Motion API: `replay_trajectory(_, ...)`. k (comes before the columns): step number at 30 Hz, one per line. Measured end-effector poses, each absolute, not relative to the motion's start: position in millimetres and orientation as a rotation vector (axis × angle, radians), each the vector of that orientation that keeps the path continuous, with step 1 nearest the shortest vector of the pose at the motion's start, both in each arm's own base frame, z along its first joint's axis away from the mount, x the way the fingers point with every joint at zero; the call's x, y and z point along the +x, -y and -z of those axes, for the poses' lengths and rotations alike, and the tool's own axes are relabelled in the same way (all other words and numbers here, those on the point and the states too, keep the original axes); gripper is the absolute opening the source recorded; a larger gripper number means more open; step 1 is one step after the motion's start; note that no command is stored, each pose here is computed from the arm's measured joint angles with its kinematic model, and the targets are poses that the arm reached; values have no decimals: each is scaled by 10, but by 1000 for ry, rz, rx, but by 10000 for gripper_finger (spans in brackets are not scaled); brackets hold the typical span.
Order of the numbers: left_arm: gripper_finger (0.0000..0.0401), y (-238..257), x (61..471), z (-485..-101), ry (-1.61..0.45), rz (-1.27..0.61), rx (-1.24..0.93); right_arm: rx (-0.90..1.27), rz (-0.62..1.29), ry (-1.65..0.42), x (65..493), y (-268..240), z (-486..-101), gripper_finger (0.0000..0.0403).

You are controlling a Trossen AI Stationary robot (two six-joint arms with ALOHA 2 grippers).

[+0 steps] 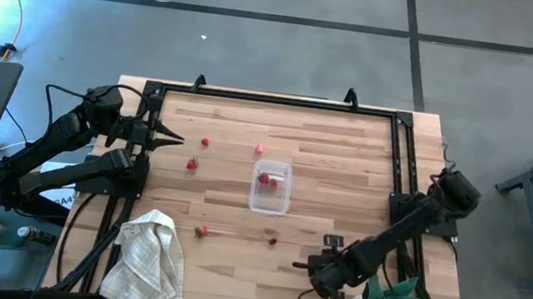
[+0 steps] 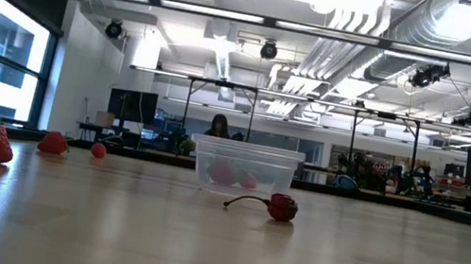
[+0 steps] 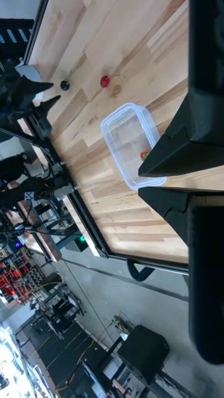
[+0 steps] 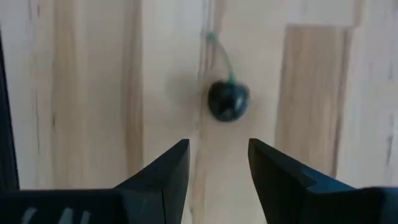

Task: Pick and placing Produce into tupperware
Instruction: Put the black cherry into the transparent bin

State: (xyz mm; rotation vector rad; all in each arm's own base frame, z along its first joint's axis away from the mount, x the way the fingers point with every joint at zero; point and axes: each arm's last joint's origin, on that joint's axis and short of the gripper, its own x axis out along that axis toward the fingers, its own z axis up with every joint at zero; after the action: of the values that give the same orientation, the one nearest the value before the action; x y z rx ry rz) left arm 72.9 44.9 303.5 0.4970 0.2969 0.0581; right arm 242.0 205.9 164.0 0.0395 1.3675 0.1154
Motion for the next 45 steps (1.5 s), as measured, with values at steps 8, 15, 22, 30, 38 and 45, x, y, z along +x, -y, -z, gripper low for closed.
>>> replay_trajectory(8,28,-449,729,-3036,-296,-59,498,75,-79,-1302,2427,-2124,-1648,156)
replay_trajectory(15,28,-449,729,-3036,-297,-58,497,129,-7,-1310,2533,-1980,-1642,156)
replay_trajectory(22,28,-449,729,-3036,-297,-58,497,158,-55,-1321,2564,-1975,-1646,156)
replay_trajectory(30,28,-449,729,-3036,-297,-58,497,147,-46,-1321,2598,-1948,-1612,156)
replay_trajectory(38,28,-449,729,-3035,-297,-58,497,141,-59,-1333,2649,-1989,-1469,156)
replay_trajectory(45,28,-449,729,-3036,-297,-59,497,135,-45,-1343,2648,-1976,-1451,156)
